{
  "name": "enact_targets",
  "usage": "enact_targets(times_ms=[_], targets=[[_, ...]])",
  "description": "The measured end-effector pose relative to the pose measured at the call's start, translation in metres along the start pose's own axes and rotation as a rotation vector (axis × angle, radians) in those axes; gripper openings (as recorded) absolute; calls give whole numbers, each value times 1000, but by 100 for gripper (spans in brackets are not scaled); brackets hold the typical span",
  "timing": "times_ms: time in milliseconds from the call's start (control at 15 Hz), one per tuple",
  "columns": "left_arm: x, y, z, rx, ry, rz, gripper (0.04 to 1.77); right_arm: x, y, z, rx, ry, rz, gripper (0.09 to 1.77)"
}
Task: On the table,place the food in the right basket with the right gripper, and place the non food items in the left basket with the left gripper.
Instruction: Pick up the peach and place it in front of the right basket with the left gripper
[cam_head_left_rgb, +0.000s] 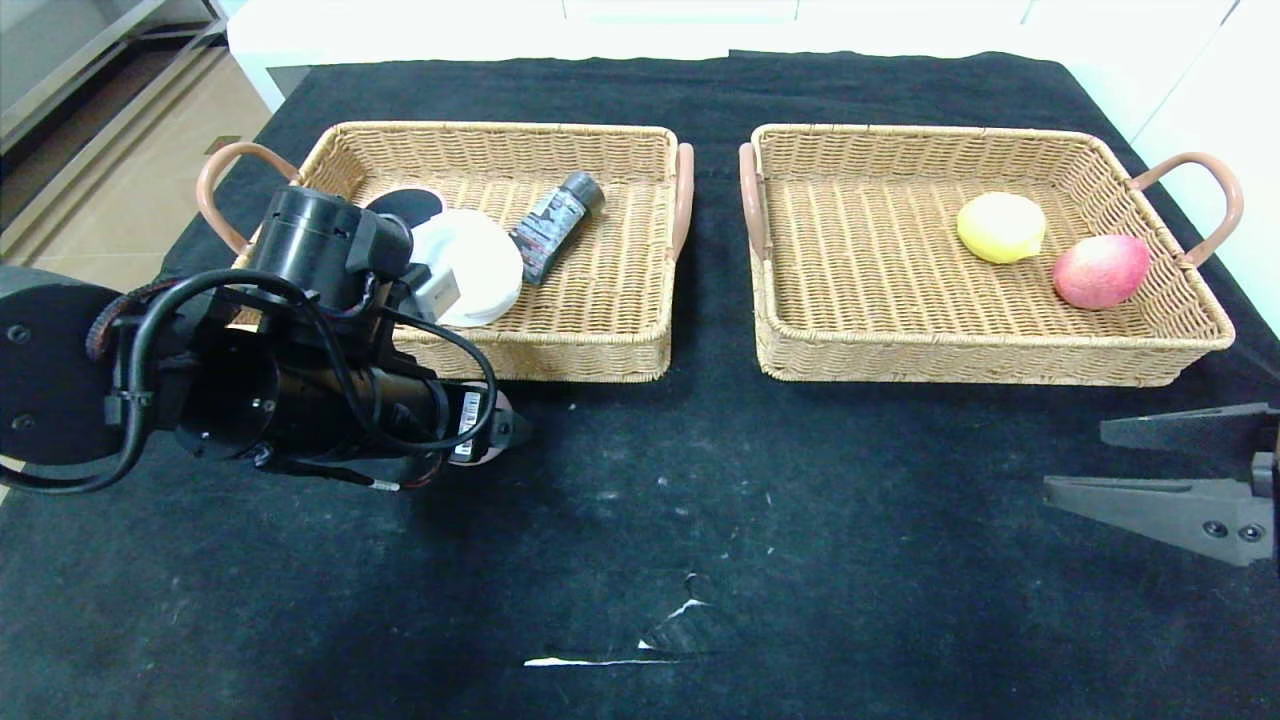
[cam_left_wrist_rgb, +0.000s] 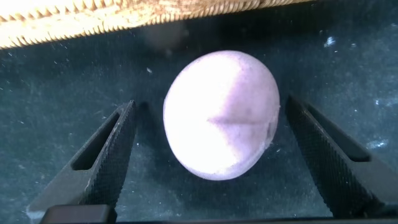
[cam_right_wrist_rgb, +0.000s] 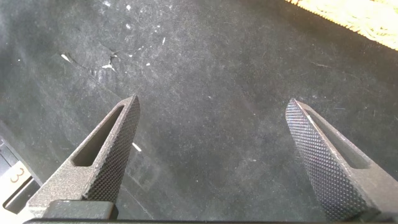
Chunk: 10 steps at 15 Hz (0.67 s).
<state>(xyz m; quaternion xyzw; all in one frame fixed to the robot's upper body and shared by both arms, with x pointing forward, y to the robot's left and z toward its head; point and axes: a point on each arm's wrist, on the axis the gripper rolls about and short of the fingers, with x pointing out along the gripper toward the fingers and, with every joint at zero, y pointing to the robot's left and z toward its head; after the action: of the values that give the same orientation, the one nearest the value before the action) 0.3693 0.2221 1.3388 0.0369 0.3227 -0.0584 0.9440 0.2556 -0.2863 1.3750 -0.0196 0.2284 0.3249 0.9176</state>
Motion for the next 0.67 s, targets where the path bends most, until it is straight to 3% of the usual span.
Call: enact_targets(times_ms=[267,467,667], targets=[[2,0,0,-4,4,4,166,0,0,0,0,0,0,171],[3,-1,-1,-3,6,3,116,0,0,0,0,1,0,171],[2,-1,-1,-3,7,3,83,0,0,0,0,1,0,171]])
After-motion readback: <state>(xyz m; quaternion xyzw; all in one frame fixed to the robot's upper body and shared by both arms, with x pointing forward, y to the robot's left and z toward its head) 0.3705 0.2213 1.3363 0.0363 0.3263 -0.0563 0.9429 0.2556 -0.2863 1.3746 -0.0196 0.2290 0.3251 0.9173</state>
